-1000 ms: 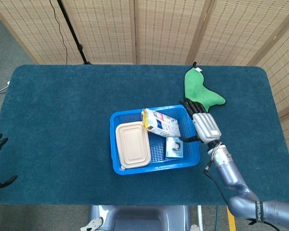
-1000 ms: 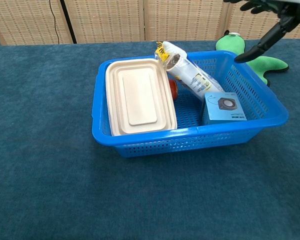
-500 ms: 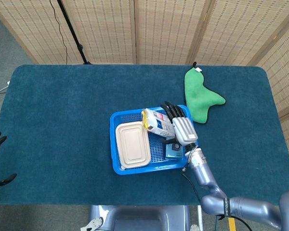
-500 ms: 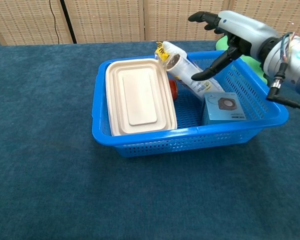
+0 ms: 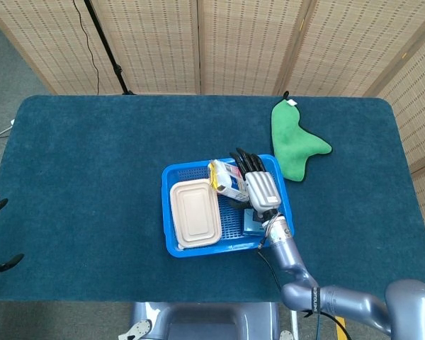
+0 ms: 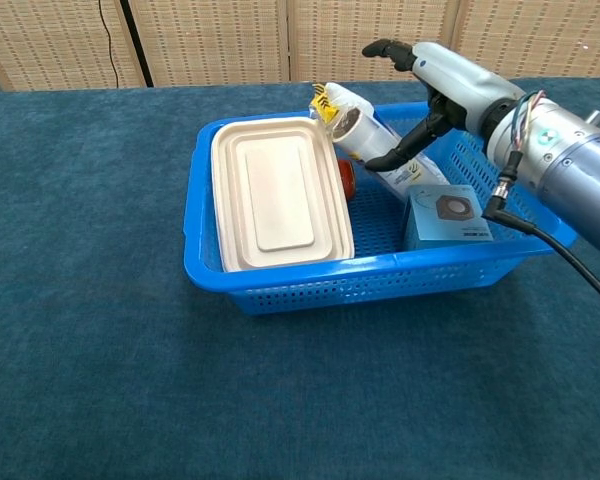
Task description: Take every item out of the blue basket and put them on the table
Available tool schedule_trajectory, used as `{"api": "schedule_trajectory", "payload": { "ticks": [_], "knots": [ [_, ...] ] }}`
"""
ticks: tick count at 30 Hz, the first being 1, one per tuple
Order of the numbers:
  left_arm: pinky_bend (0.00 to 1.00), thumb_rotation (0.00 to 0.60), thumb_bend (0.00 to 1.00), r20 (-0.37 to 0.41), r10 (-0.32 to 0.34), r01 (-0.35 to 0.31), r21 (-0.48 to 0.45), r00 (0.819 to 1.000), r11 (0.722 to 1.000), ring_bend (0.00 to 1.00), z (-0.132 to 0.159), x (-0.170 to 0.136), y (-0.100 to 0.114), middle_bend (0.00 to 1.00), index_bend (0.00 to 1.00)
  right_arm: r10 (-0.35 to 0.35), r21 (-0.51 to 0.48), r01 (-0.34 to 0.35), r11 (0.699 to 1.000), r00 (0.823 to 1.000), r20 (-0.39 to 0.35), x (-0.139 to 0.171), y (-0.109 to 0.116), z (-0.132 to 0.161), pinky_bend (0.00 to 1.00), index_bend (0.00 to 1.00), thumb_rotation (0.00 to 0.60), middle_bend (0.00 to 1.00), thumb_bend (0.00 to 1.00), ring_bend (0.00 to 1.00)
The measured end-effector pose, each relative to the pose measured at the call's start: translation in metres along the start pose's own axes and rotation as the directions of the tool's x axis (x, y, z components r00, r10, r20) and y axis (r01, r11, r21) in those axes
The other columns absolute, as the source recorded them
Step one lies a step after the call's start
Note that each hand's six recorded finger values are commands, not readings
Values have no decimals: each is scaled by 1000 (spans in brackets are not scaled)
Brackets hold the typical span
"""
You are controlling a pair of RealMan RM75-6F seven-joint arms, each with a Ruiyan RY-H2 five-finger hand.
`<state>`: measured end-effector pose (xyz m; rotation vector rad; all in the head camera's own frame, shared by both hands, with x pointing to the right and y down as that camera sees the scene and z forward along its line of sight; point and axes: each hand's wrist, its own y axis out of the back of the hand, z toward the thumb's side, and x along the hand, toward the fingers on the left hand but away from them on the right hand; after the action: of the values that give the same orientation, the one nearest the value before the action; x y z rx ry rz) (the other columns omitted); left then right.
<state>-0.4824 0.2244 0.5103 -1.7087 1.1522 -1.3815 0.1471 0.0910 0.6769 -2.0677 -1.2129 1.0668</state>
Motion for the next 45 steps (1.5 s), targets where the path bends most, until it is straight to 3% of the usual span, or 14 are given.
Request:
{"api": "schedule_trajectory", "payload": {
  "ticks": [5,17,19,21,24,25,27,29,31,38,41,45],
  "knots": [
    [0,600,21,2,-16,16,13,1000,1000,0,3,1,-5,0,0,4,-46,-4,999,1000,0,-2,-7,3,0,0,600,0,0,0],
    [0,600,22,-6,-8,8,8,1000,1000,0,2,1,-4,0,0,9,-42,-9,999,1000,13,-4,-25,5,26,0,600,0,0,0],
    [0,600,22,-7,-5,5,2,1000,1000,0,2,1,-3,0,0,-3,-27,4,1000,1000,13,-7,-26,5,119,21,600,8,0,0],
    [0,600,21,-9,-1,1,-4,1000,1000,0,0,2,-2,0,0,-30,-12,30,999,999,16,-10,-25,3,267,110,600,69,0,47],
    [0,600,21,-10,-5,5,-1,1000,1000,0,0,2,-3,0,0,-67,17,67,998,998,17,-14,-25,-2,510,324,600,273,12,293],
    [0,600,21,-9,-7,7,-1,1000,1000,0,0,3,-3,0,0,-75,24,75,997,997,15,-15,-26,-3,573,384,600,337,62,361],
    [0,600,21,-8,-8,8,-2,1000,1000,0,1,3,-3,0,0,-96,32,96,995,995,8,-17,-26,-5,689,515,600,471,307,491],
    [0,600,21,-7,-5,4,-3,1000,1000,0,1,2,-3,0,0,-117,27,117,993,993,-3,-19,-26,-6,744,589,600,536,516,555],
    [0,600,21,-9,-1,1,-5,1000,1000,0,0,2,-2,0,0,-147,14,148,989,989,-22,-20,-23,-5,776,621,600,563,623,581],
    [0,600,22,-17,3,-3,-11,1000,1000,0,-3,2,0,0,0,-259,-45,255,966,959,-116,-19,4,11,792,635,600,573,682,590],
    [0,600,22,-11,3,-3,-10,1000,1000,0,-2,1,0,0,0,-310,-68,303,950,937,-158,-18,26,20,792,635,600,573,685,590],
    [0,600,21,-2,1,-1,-7,1000,1000,0,1,-1,-1,0,0,-391,-94,380,920,895,-214,-19,68,35,792,632,600,573,687,590]
  ]
}}
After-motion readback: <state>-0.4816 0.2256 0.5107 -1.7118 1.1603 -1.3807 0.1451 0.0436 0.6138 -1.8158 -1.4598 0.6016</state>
